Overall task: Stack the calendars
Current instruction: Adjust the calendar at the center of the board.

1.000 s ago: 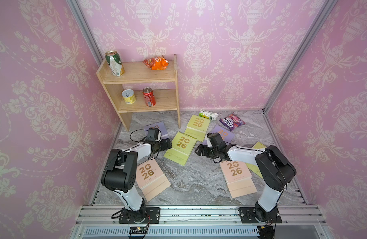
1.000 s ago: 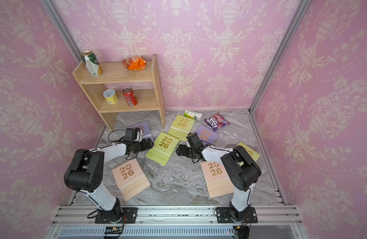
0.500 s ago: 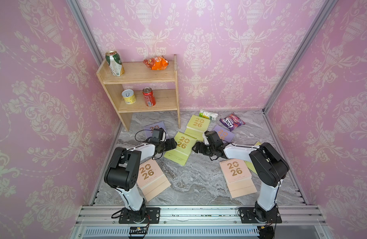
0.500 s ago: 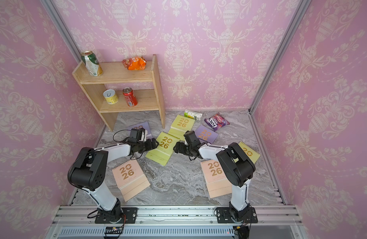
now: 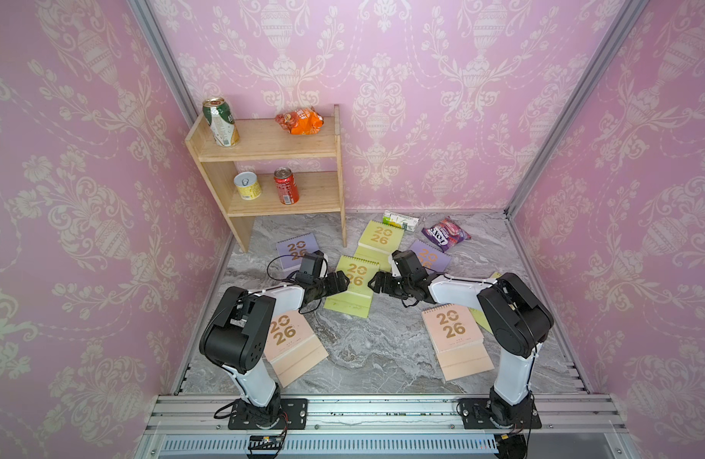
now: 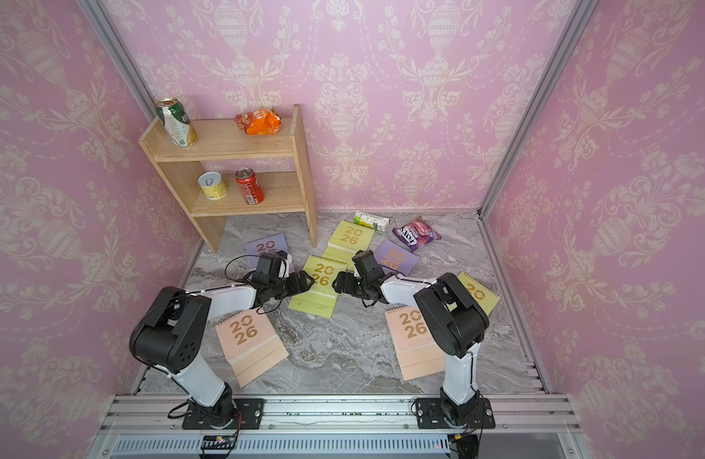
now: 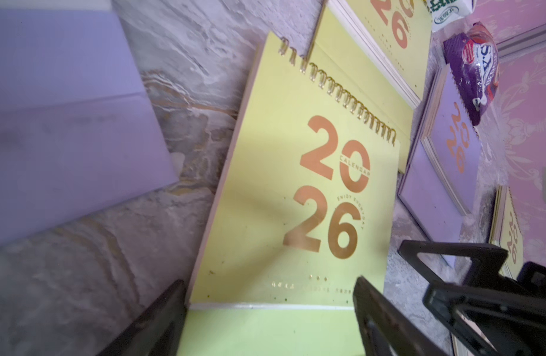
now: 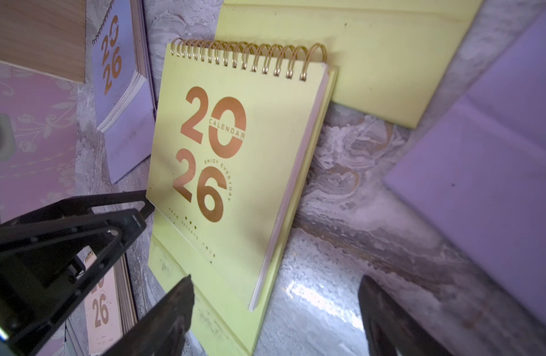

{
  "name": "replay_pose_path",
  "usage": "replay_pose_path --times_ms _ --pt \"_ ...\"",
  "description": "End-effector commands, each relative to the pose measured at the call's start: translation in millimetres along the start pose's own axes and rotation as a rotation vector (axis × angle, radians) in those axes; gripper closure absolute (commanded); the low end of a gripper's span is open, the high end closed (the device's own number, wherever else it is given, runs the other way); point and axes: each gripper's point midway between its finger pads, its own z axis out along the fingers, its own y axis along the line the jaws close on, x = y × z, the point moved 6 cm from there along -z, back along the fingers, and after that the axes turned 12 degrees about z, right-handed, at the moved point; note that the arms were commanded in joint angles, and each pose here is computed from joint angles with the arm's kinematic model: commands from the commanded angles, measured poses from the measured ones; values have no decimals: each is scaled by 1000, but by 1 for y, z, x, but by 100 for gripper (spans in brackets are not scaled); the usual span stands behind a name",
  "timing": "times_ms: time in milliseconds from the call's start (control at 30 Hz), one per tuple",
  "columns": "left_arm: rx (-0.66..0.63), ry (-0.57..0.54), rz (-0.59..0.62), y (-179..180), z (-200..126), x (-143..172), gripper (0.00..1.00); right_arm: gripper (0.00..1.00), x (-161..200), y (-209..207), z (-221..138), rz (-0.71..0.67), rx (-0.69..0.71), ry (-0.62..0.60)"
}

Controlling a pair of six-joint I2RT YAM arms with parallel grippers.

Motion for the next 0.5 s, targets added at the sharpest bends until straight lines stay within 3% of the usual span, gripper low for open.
replay_pose_path --times_ms 0,200,467 --pt "17 102 -53 -5 -3 31 14 15 3 -11 6 -2 48 33" --pt "-70 90 -9 2 -17 32 11 16 -1 -17 6 2 63 30" --pt "-49 26 26 -11 -12 -11 11 18 -8 -20 12 -16 62 65"
